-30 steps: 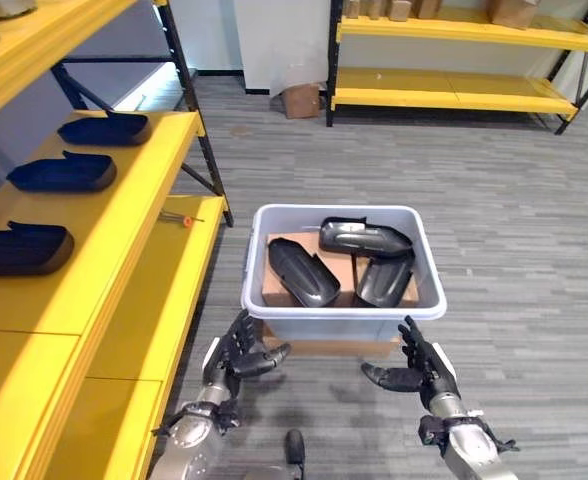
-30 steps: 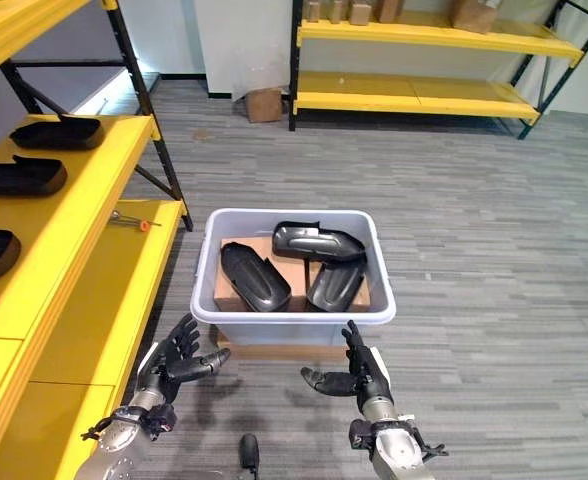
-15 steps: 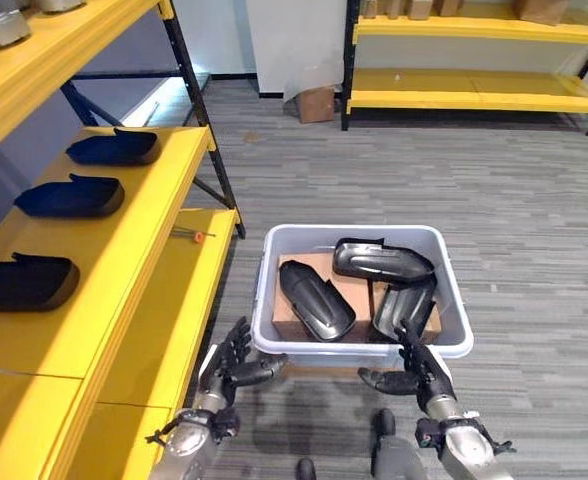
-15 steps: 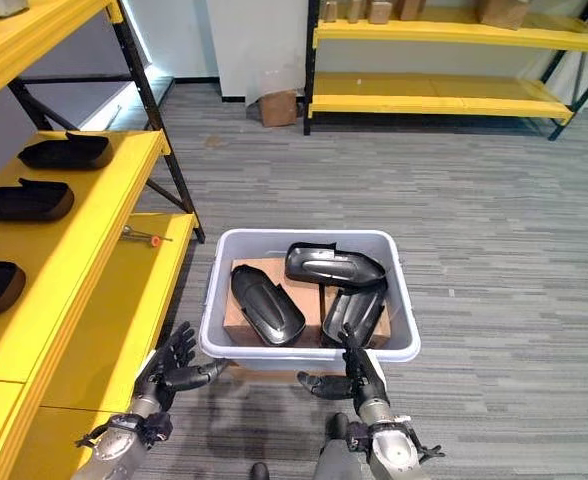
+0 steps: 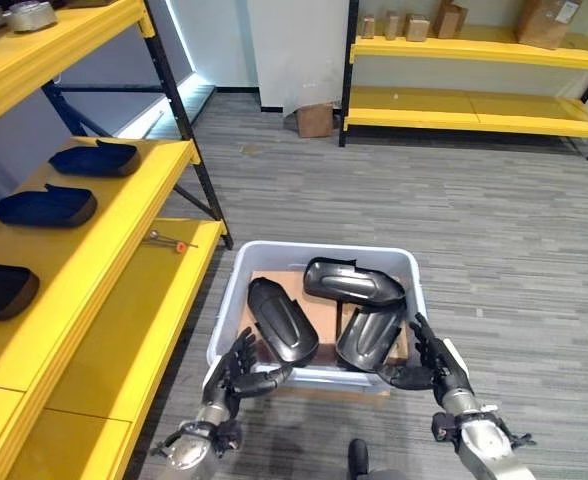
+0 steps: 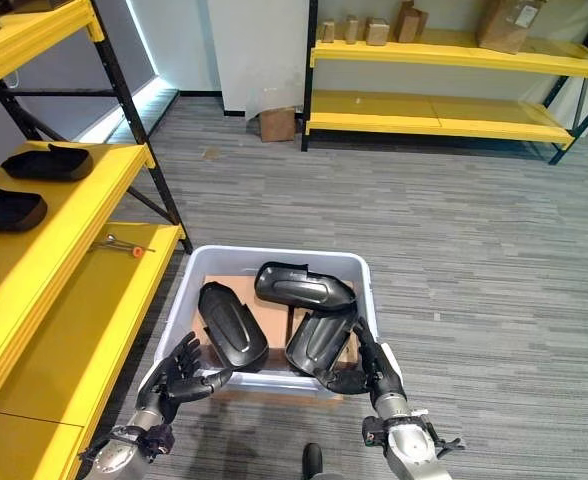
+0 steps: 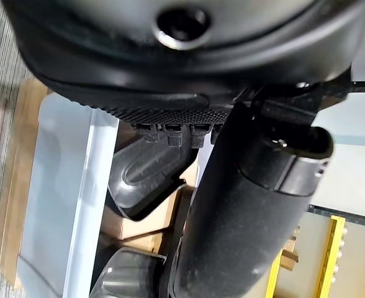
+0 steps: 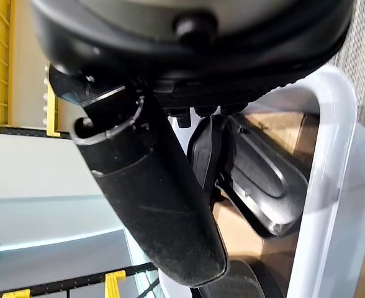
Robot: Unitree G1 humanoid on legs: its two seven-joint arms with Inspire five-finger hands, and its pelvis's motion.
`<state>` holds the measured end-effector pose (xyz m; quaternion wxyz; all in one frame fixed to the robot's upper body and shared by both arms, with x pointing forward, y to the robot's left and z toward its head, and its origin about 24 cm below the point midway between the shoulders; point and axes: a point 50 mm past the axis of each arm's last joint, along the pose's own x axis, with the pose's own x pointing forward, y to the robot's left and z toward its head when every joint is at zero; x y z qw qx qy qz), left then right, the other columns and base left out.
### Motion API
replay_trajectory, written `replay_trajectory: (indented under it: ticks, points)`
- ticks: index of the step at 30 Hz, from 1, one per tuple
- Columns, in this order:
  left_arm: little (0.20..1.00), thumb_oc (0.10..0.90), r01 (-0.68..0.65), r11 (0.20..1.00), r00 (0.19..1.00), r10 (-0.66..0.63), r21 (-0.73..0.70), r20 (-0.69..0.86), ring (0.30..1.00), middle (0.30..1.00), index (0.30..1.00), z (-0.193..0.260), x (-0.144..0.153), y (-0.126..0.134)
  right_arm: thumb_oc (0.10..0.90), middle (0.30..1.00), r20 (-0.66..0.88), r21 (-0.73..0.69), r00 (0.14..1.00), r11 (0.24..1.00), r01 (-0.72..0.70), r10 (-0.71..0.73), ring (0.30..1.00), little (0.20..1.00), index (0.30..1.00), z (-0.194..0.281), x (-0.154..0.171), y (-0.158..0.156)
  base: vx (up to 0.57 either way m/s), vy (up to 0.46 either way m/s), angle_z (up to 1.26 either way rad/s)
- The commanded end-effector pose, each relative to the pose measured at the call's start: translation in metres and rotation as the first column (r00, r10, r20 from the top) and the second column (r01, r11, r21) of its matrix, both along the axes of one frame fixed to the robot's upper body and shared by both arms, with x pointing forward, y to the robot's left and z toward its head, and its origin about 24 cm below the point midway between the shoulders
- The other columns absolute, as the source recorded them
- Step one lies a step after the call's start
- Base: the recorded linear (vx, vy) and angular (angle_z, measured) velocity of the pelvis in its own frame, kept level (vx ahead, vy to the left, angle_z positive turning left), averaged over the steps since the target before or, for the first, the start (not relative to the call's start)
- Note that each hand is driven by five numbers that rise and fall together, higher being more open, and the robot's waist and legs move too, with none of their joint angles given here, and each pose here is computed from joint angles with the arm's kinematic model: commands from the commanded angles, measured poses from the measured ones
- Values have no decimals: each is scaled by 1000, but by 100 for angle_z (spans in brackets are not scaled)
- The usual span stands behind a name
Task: Move parts from the plastic box to the shelf.
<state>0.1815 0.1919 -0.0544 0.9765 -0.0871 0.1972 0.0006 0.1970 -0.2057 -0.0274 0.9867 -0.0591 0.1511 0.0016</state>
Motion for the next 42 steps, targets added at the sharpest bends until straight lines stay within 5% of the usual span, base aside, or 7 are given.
replay_trajectory:
  ticks: [1, 9, 22, 42]
  points:
    - [1000, 900, 15, 999, 980, -22, 34, 198, 1000, 1000, 1000, 34, 21, 12, 900, 1000, 351, 20, 933, 996, -87, 74, 1000, 1000, 1000, 64, 29, 15, 5, -126, -8]
    - [1000, 900, 59, 997, 979, -66, 40, 193, 1000, 1000, 1000, 32, 19, 10, 900, 1000, 591, -239, 783, 969, -57, 192, 1000, 1000, 1000, 129, 55, 9, -14, -56, -3]
    - [1000, 900, 109, 994, 965, -112, 26, 237, 1000, 1000, 1000, 42, 29, 0, 900, 1000, 694, -396, 677, 915, 72, 247, 1000, 1000, 1000, 179, 105, 16, -66, 10, -1]
    - [1000, 900, 124, 992, 944, -127, 27, 306, 1000, 1000, 1000, 59, 46, -9, 900, 1000, 673, -513, 667, 851, 111, 319, 1000, 1000, 1000, 206, 151, 44, -40, 6, -1]
